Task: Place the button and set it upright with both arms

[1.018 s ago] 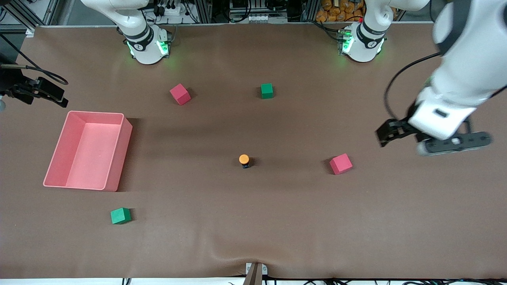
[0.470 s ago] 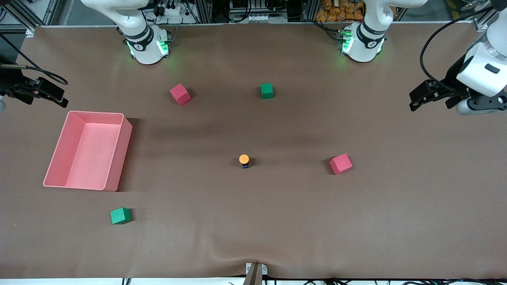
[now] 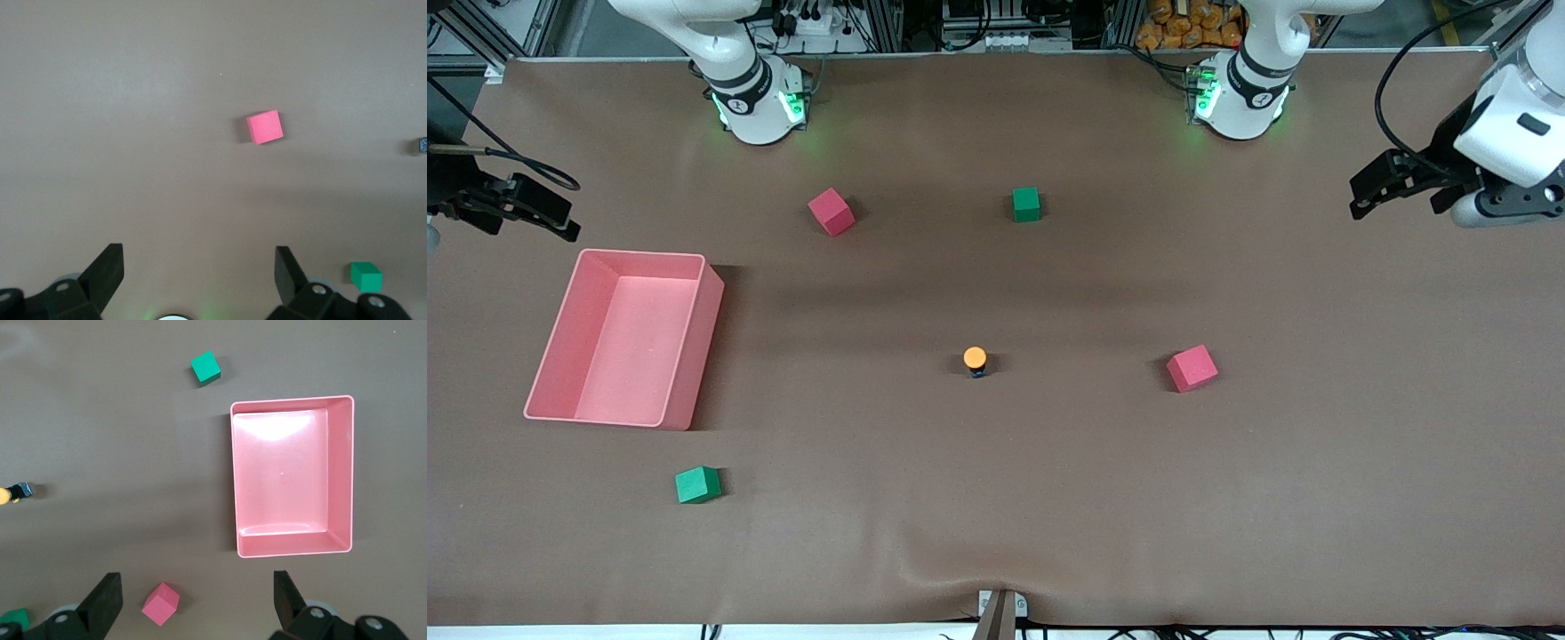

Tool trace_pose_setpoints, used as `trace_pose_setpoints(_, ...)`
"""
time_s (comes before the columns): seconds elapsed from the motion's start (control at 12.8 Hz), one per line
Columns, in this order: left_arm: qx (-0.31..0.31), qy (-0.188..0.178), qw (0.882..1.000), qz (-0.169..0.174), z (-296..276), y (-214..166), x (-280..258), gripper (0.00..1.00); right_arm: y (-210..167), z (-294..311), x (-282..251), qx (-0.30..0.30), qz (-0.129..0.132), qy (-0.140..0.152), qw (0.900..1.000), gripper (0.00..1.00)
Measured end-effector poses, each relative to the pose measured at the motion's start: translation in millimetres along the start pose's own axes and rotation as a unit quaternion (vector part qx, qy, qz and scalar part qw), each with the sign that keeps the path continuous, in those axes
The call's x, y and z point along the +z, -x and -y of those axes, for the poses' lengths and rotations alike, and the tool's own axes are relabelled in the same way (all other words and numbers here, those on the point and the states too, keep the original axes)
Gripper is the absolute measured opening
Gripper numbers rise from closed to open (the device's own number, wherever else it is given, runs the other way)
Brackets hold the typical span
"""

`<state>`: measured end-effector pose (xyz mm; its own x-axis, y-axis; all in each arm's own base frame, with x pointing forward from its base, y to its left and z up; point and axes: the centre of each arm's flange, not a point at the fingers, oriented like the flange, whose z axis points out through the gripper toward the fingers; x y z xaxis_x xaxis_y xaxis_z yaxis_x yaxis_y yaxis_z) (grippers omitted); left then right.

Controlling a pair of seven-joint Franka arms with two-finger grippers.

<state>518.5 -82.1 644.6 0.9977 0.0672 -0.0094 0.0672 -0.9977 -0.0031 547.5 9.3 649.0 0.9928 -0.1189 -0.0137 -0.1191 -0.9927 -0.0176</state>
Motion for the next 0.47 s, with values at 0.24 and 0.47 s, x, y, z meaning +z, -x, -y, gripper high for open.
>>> trace_pose_setpoints(0.24, 0.03, 0.0, 1.0, -0.005, 16, 4, -6, 1.0, 0, 0, 0, 0.0, 0.0, 0.0, 1.0, 1.0)
trace_pose_setpoints(0.47, 0.034, 0.0, 0.999, -0.005, 26, 2, -6, 1.0, 0, 0, 0, 0.0, 0.0, 0.0, 1.0, 1.0)
